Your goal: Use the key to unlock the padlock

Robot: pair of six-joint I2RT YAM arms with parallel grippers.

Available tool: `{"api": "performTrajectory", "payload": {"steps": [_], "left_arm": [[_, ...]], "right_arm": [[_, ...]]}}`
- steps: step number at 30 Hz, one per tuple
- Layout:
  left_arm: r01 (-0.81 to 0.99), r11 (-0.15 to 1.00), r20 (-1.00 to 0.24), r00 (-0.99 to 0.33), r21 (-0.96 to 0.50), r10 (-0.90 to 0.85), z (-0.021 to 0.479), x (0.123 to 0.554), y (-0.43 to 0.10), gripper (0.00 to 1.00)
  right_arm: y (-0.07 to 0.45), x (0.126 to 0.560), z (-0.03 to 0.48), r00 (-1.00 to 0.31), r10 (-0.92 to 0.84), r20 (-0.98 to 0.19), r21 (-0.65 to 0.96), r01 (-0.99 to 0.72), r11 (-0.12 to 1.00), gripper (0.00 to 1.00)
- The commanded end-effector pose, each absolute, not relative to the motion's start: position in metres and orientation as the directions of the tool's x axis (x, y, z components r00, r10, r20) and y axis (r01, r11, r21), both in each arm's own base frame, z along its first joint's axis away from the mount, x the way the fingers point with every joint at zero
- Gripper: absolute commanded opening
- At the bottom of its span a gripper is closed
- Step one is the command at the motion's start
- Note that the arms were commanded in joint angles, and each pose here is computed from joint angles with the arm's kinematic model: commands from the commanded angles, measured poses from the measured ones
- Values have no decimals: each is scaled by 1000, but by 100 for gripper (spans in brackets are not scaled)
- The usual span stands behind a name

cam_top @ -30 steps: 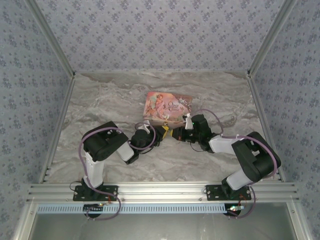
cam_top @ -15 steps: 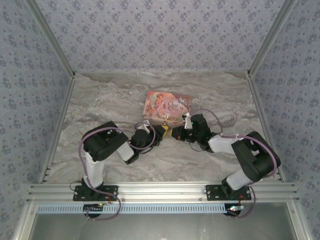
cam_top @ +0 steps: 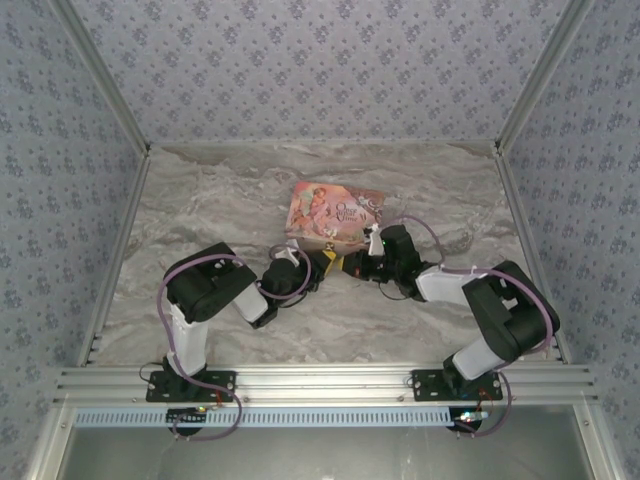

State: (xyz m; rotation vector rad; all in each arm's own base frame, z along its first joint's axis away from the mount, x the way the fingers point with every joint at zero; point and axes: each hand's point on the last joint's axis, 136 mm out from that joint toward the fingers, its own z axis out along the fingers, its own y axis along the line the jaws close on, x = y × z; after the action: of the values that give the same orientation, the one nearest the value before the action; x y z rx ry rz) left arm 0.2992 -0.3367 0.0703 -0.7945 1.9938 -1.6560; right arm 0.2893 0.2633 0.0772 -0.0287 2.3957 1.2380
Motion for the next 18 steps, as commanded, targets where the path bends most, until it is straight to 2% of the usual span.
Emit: {"api": "performTrajectory", "payload": {"steps": [1,10,18], "left_arm": [[-119,118,40,-852,-986,-522,80,269,-367,0],[-128,128,42,-852,-983,-522,76,267,-366,0],[-130,128,42,-845,-983,-532,75,270,-363,0]], "right_arm": [[285,310,107,-856,189,-482,771,-312,554,0],[284,323,113,-845,216,-490,778,-311,546,0],[257,318,107,-840,244,-484,765,-271,584,0]]}}
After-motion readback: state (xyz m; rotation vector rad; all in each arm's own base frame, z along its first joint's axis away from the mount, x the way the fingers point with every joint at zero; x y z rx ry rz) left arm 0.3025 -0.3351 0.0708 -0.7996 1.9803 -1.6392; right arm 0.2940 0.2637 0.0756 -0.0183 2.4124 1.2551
